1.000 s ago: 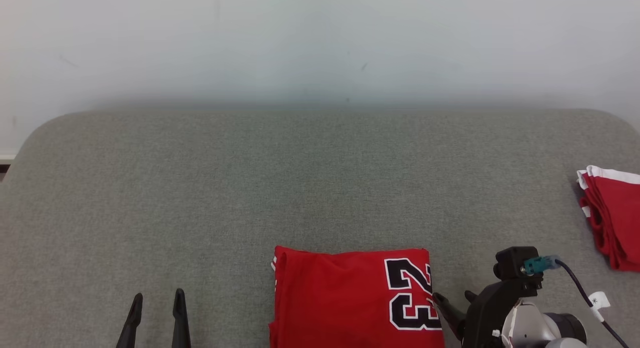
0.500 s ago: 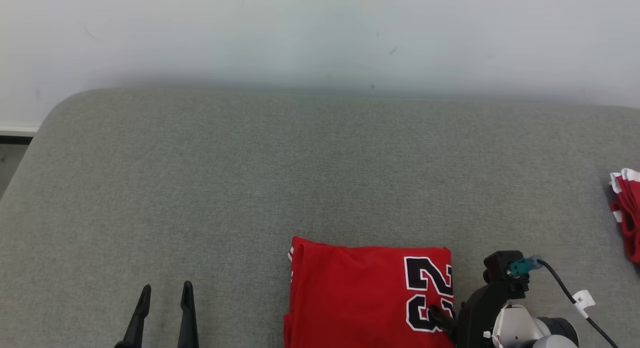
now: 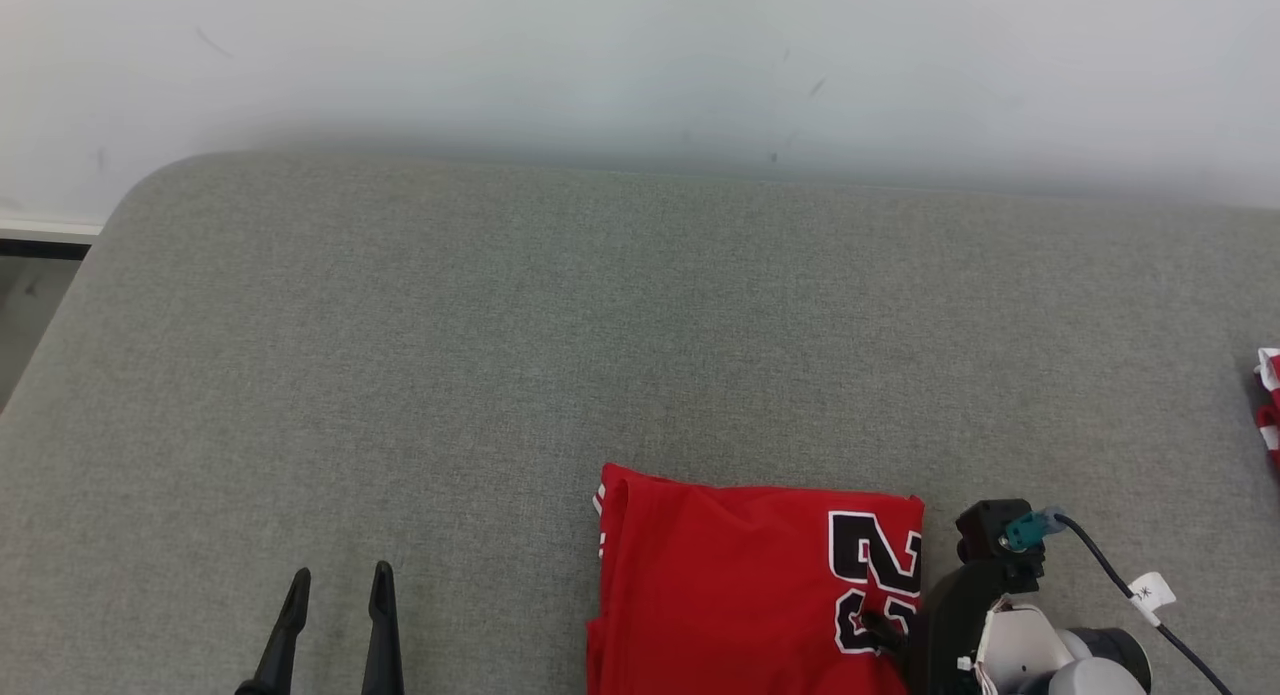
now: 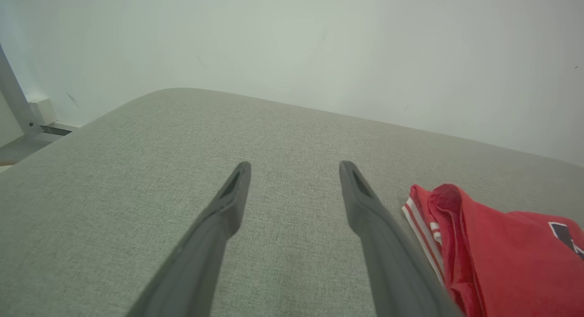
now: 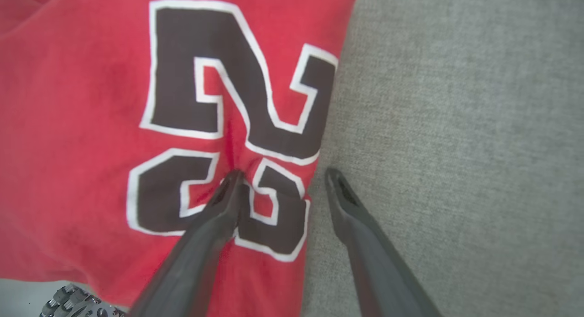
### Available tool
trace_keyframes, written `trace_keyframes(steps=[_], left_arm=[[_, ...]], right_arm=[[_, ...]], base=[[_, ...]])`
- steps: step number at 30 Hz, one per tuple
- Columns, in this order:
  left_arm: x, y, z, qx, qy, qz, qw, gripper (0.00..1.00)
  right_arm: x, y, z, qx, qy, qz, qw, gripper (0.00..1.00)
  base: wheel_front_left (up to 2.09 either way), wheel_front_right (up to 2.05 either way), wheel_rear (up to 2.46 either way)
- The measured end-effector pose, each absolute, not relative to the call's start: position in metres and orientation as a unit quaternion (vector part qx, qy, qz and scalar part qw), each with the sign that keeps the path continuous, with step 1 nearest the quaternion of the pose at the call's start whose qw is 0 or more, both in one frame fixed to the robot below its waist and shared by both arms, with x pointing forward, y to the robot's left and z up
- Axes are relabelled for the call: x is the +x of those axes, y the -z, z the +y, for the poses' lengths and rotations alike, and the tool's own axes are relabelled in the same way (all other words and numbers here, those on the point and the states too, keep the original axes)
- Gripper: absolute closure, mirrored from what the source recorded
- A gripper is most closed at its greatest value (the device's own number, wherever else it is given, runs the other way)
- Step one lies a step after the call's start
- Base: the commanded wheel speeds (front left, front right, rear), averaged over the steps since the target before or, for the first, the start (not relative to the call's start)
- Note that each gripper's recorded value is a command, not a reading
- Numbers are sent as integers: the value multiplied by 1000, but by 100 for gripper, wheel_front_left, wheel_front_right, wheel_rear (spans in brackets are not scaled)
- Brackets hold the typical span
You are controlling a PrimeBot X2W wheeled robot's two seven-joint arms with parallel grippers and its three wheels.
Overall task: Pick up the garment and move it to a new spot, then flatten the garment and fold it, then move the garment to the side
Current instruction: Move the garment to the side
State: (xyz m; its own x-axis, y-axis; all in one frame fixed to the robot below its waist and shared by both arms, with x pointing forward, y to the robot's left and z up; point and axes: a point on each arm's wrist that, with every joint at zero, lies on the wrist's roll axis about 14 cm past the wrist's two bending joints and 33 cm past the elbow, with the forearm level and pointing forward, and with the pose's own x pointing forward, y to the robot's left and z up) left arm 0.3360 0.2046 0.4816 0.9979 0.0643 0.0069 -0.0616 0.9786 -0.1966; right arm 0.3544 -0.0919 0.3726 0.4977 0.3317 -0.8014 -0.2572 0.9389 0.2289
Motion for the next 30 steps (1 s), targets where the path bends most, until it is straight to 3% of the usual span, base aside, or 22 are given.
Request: trace_keyframes(steps=[2,3,14,19,30], left_arm=[[337,-481,204,-99,-30,-5,995,0],[338,-481,204,-99,-30,-6,995,0],[360,-491,189,-100,0,-22,995,0],[377,-496,175,-105,24,-30,994,0],[407,-491,142,-111,75,-27,991,0]], right_arm=[[357,-371,-93,31,-168,470,866,87],[360,-373,-93,29,-167,465,869,100],[426,-425,-135,-56,-97,378,919,100],[453,-454,-187,-97,-36,350,931,100],[462,-490,-299,-122,101,336,928,100]], base=[[0,0,0],[0,0,0],[0,0,0],[0,0,0],[0,0,0]])
